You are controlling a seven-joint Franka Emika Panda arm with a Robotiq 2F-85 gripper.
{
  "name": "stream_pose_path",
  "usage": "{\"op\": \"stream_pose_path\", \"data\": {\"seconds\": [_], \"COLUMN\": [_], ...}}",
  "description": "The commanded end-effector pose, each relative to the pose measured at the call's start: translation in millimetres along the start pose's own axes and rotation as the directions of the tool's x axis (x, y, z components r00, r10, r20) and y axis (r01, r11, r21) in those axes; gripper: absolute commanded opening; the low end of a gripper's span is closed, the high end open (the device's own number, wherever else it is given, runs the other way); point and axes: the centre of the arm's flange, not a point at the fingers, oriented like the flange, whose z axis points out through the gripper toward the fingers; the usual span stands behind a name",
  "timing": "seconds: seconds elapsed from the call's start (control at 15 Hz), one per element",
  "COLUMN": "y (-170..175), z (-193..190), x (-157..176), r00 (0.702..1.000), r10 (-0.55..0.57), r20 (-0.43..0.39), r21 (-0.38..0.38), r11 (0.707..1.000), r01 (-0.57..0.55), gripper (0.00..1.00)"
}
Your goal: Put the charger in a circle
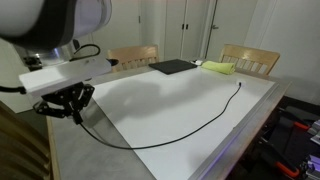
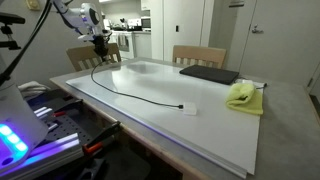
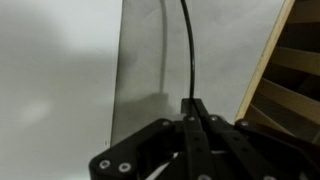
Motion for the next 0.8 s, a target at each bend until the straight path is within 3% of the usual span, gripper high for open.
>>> {"op": "stream_pose_path", "data": {"seconds": [0.0,0.33,0.6,0.67,0.73], "y": [26.2,71.5,104.3,86.2,90.9], "z": [-32.1,-53.3,-62.8,-54.0,-56.1], "x": [-2.3,0.4,-2.9,20.4,18.9], "r00": [0.999,0.993,0.977,0.981,0.98], "r10": [-0.035,0.107,0.199,0.179,0.186], "r20": [-0.007,-0.046,-0.078,-0.073,-0.075], "r21": [-0.006,-0.13,-0.085,-0.106,-0.102], "r11": [0.999,0.985,0.975,0.977,0.976], "r01": [0.035,-0.112,-0.206,-0.186,-0.193], "gripper": [0.01,0.01,0.01,0.03,0.03]}}
